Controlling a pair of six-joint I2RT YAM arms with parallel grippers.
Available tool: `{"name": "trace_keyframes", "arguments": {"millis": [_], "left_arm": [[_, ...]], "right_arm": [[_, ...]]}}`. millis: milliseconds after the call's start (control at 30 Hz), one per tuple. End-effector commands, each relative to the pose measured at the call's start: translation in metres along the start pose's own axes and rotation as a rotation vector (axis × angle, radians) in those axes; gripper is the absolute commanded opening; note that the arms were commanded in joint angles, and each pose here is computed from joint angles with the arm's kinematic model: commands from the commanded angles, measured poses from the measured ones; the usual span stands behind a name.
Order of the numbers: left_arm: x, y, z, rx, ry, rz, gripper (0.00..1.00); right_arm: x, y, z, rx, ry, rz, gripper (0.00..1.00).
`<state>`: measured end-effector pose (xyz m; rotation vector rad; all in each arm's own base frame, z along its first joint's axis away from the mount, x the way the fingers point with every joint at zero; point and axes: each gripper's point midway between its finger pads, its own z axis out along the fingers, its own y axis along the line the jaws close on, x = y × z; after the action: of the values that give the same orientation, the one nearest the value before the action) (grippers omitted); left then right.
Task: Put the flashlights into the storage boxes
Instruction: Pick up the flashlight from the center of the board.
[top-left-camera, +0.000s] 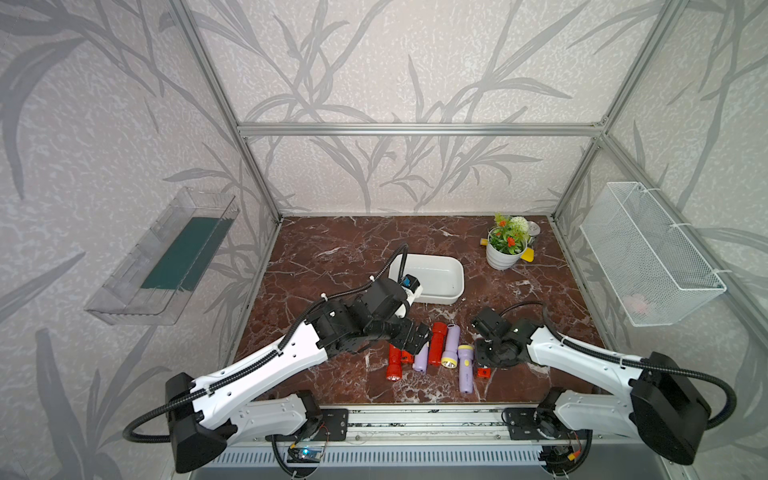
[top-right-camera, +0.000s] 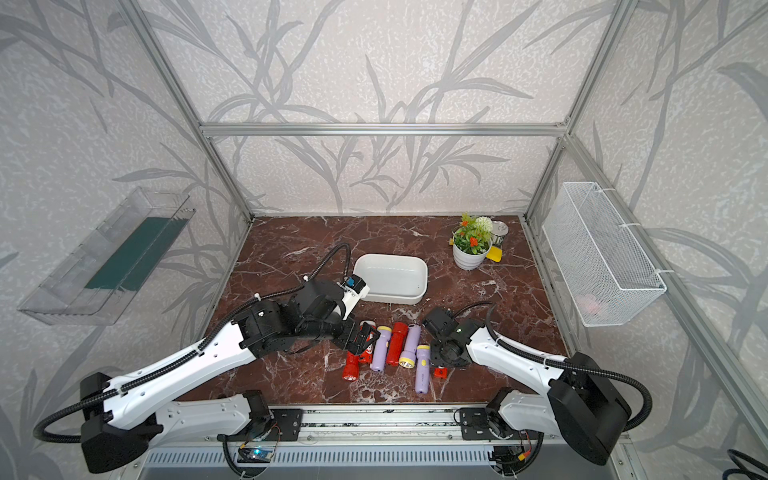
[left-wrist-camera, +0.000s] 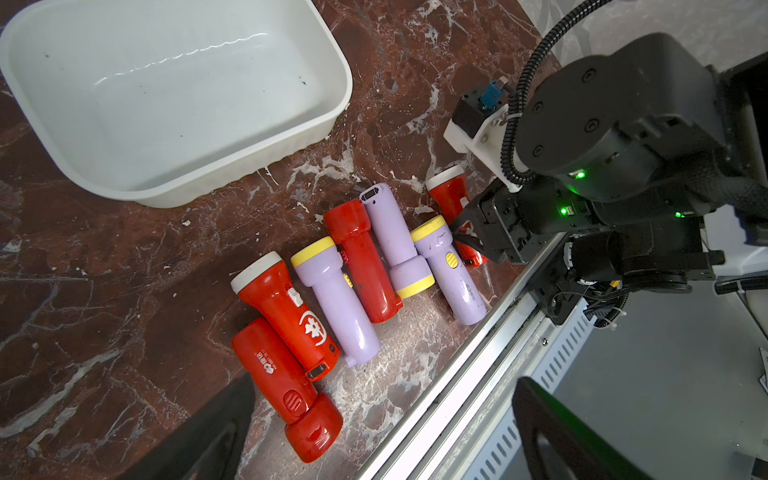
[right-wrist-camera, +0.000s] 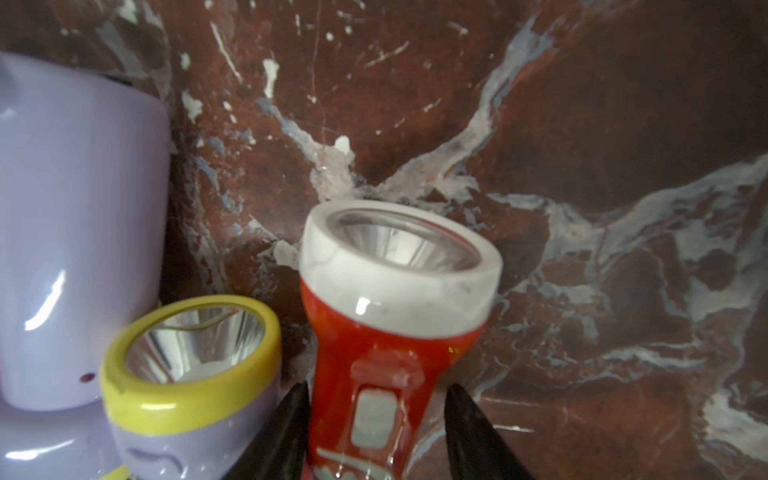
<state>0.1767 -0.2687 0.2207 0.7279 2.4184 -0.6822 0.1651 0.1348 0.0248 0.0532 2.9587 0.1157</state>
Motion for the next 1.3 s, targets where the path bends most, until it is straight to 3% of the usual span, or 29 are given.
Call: {"name": "trace_keyframes", "arguments": {"millis": [0, 600, 1267], "left_arm": [[-0.006, 0.0, -0.006, -0.021, -0.004, 0.019, 0.99], [-0.01, 0.004, -0.01, -0.049, -0.013, 0.033, 0.99], [-0.012, 0.01, -0.014, -0.083, -0.031, 0.041, 0.99]], "right_arm": [[-0.007, -0.001, -0.002, 0.027, -0.011, -0.003, 0.5], [-0.013, -0.006, 0.0, 0.05, -0.013, 0.003, 0.43], [-0.036, 0.002, -0.037, 0.04, -0.086, -0.03, 0.39]]}}
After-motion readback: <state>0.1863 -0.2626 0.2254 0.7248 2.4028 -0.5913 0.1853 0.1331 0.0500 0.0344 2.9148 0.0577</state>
